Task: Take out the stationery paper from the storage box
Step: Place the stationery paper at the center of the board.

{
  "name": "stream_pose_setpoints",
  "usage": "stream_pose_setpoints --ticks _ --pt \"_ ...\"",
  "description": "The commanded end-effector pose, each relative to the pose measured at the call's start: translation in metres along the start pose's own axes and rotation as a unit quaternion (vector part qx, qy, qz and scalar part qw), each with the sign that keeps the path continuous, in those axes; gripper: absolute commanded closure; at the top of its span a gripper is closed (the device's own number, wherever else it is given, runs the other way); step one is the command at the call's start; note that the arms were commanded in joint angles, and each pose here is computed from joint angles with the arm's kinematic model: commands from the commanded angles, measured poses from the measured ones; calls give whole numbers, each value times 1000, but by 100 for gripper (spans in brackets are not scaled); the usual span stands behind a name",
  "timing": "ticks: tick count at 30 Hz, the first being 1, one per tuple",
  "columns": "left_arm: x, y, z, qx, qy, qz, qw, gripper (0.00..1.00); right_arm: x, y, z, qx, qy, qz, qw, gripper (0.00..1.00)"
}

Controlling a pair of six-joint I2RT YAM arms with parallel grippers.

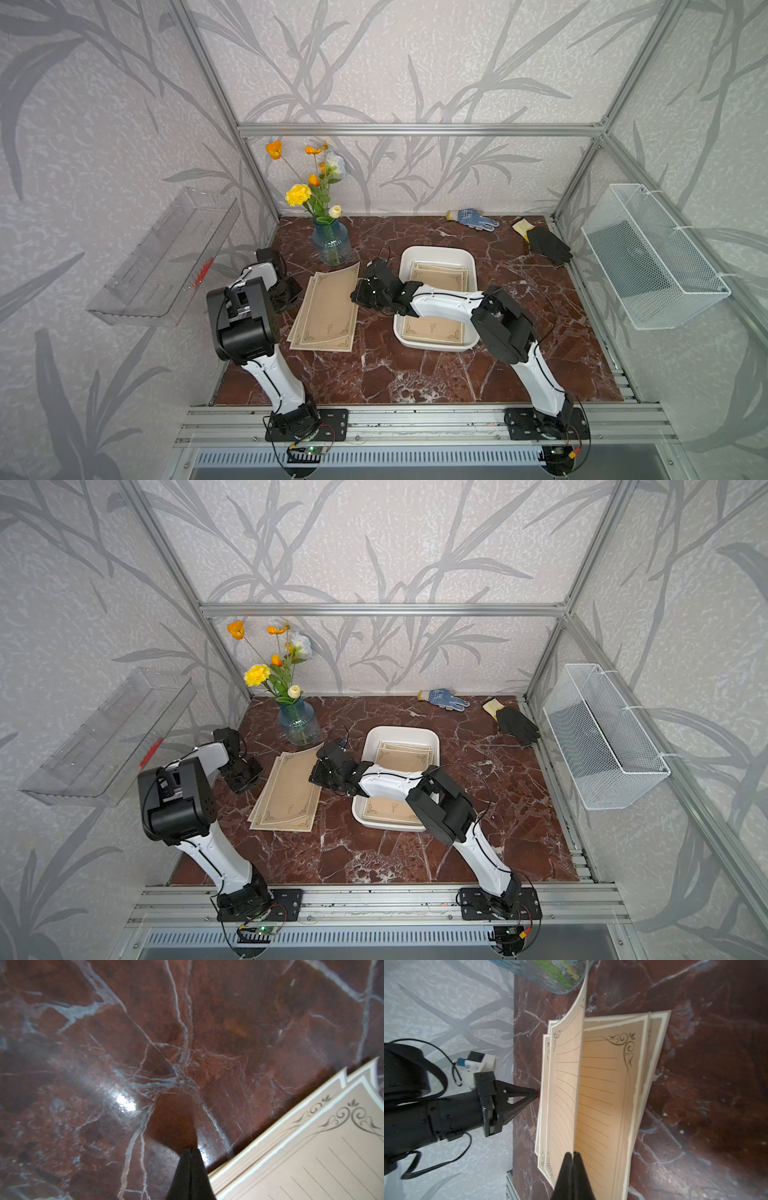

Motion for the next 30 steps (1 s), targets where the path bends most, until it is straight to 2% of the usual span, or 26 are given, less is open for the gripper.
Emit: stream_pose_setpoints --ticks 1,5,11,16,17,18,19,30 --pt "10 -1 -5 -6 31 -18 999 95 5 -4 -2 -12 -3 -26 1000 96" --pt "13 -3 -6 -12 37 -32 999 96 3 -1 -3 -24 -4 -34 999 88" --pt "10 -5 -7 -14 33 -45 998 97 -6 8 -2 -48 -6 -40 998 65" --pt "-6 -2 -5 -18 4 -34 999 97 -28 27 0 -89 -13 -52 995 50" --pt "-11 -2 -4 -18 -5 -31 999 97 -34 29 0 -95 -17 -56 994 46" --pt "-16 -1 -3 -20 -14 -30 999 97 -39 31 -1 -102 -20 -63 993 36" --pt "-20 0 -2 -20 -22 -28 999 97 -44 33 -1 -107 -22 -68 992 31" --pt "-84 1 0 -13 -133 -9 991 97 -113 64 -3 -184 -34 -54 981 28"
Point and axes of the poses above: each gripper's point midway between its finger pads, its own x axis out along the fingers, its own y axis along the line the jaws close on, z = x × y, the point moved 10 cm from there along -x, back along the fingers, and after that the axes turned 15 degrees about x, right-handed, at the moved point
